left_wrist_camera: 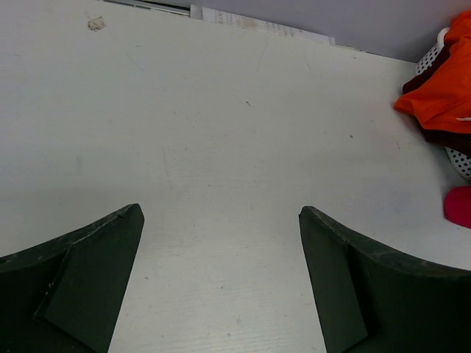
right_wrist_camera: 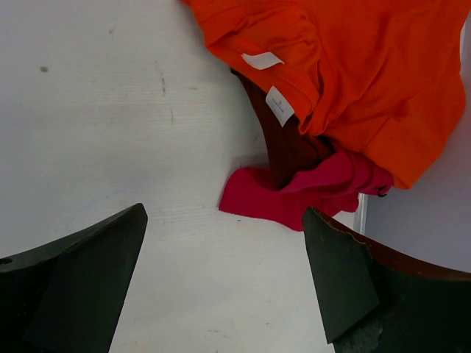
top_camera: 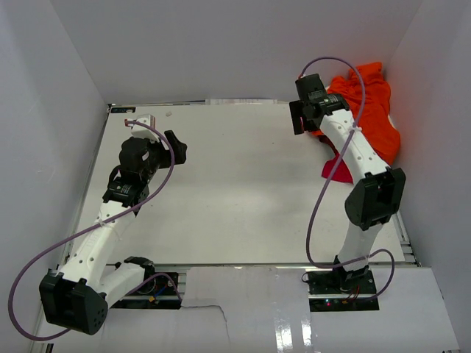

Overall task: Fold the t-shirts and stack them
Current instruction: Grab crumpled tshirt from bin with the right arm

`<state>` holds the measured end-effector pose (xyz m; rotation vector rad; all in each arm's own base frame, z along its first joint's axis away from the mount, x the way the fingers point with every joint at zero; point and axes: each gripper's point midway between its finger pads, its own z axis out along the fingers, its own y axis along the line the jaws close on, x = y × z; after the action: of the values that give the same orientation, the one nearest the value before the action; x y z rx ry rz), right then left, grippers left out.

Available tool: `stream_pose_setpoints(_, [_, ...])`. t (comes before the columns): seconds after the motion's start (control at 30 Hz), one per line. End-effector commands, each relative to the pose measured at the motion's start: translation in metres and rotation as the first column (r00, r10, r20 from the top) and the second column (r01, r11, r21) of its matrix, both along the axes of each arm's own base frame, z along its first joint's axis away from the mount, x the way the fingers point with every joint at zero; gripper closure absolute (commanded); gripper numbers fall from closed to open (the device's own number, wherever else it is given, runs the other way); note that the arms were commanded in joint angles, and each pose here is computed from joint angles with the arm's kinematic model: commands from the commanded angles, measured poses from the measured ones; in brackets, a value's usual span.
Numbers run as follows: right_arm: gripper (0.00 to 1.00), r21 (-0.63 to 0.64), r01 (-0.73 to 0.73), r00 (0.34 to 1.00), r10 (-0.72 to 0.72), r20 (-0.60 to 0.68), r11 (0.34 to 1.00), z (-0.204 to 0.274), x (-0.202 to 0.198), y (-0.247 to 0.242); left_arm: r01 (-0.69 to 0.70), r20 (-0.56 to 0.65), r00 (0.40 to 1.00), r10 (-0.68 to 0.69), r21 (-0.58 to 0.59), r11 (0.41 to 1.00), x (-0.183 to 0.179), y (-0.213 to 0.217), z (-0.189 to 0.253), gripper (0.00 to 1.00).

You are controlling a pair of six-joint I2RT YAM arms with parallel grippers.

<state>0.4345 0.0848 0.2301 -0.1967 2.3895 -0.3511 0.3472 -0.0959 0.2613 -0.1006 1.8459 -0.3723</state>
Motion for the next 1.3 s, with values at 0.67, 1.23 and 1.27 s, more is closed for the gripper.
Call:
stream_pose_setpoints(0.67, [0.14,-0.414,0.187,0.982,-0.168,0.083,0.891,-0.067,0.113,-0.023,0.001,-0.005,1.000,-0.002,-0.021,1.000,0.000,-0.001,0.003,0.02])
stream_pose_setpoints(1.23, [0.14,-0.352,0.137,0.990,-0.119,0.071,0.926,-0.115,0.143,-0.031,-0.004,-0.027,1.000,0.003,-0.009,1.000,0.005,-0.001,-0.005,0.02])
stream_pose_setpoints(1.27, [0.14,-0.352,0.127,0.992,-0.113,0.059,0.927,-0.121,0.142,-0.028,-0.006,-0.027,1.000,0.006,-0.008,1.000,0.004,-0.001,-0.005,0.02])
